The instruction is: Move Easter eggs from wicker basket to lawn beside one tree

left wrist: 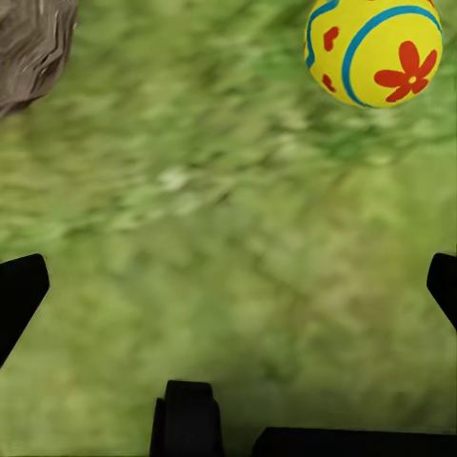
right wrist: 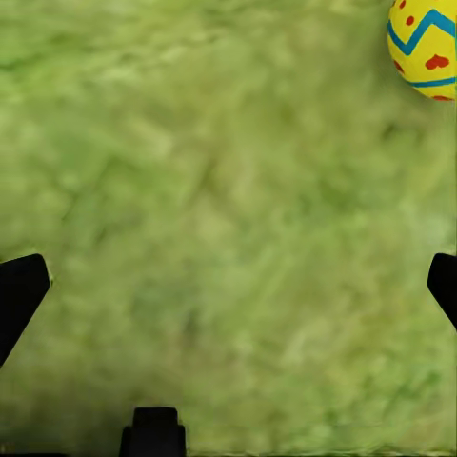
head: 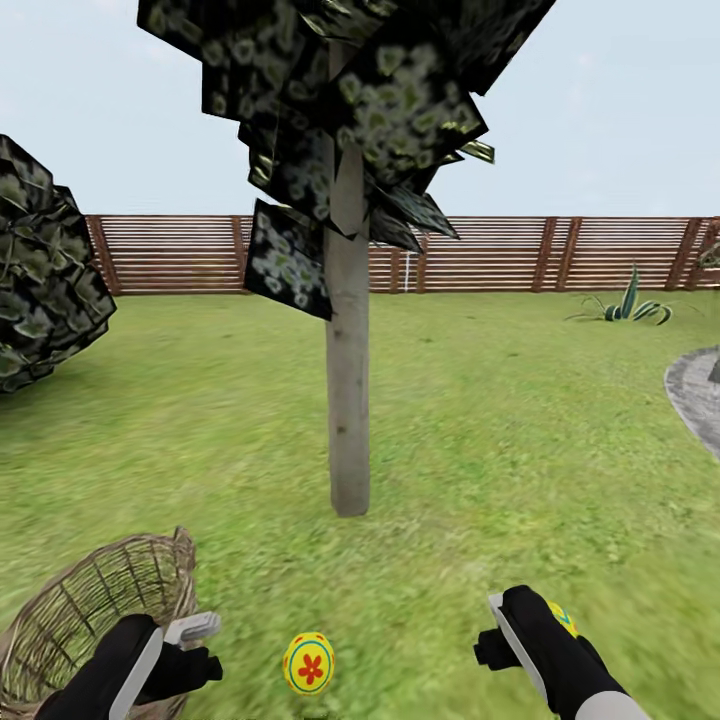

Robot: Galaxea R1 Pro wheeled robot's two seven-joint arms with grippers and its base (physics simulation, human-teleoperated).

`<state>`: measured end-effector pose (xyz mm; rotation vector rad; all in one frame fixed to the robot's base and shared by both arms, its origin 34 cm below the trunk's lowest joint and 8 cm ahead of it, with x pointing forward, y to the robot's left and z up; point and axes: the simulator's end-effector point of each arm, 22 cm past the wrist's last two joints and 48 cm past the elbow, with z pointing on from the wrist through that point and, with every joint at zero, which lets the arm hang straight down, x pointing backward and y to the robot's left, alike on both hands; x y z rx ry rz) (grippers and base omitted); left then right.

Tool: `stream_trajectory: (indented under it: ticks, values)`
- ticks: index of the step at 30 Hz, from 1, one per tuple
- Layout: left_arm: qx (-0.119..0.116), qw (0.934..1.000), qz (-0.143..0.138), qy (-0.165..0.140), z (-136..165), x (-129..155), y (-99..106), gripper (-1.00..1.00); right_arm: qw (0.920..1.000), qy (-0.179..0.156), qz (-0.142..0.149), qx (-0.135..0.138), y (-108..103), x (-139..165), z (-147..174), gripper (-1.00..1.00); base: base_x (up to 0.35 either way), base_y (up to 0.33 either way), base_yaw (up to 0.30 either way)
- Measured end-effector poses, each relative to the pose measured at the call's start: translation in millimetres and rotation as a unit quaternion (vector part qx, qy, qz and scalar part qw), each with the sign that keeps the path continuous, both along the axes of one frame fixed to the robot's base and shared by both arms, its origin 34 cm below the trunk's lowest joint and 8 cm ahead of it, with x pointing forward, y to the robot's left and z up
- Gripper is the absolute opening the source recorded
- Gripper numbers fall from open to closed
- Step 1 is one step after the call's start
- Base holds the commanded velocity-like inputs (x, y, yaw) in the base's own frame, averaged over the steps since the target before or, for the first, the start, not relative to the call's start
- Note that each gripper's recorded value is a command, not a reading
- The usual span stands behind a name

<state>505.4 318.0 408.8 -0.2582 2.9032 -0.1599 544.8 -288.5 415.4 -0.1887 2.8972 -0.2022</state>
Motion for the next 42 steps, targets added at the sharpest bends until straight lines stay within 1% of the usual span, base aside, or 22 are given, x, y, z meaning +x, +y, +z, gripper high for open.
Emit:
stream_trajectory:
  ticks: [11,26,42]
  values:
    - [0.0,1.0,0.001,-0.001,0.6,0.5,0.7,1.0,1.0,0.0,0.001,0.0,0.9,-0.1,-0.4,1.0,-0.174,0.297,-0.058]
    - [0.002,1.0,0.002,-0.002,0.5,1.6,4.9,1.0,1.0,0.005,0.0,0.0,0.5,-2.3,-4.0,1.0,-0.174,0.297,-0.268]
    - [0.001,1.0,0.0,0.002,-2.6,0.2,2.7,1.0,1.0,0.008,0.0,0.0,0.7,-3.7,-7.1,1.0,-0.174,0.297,-0.245]
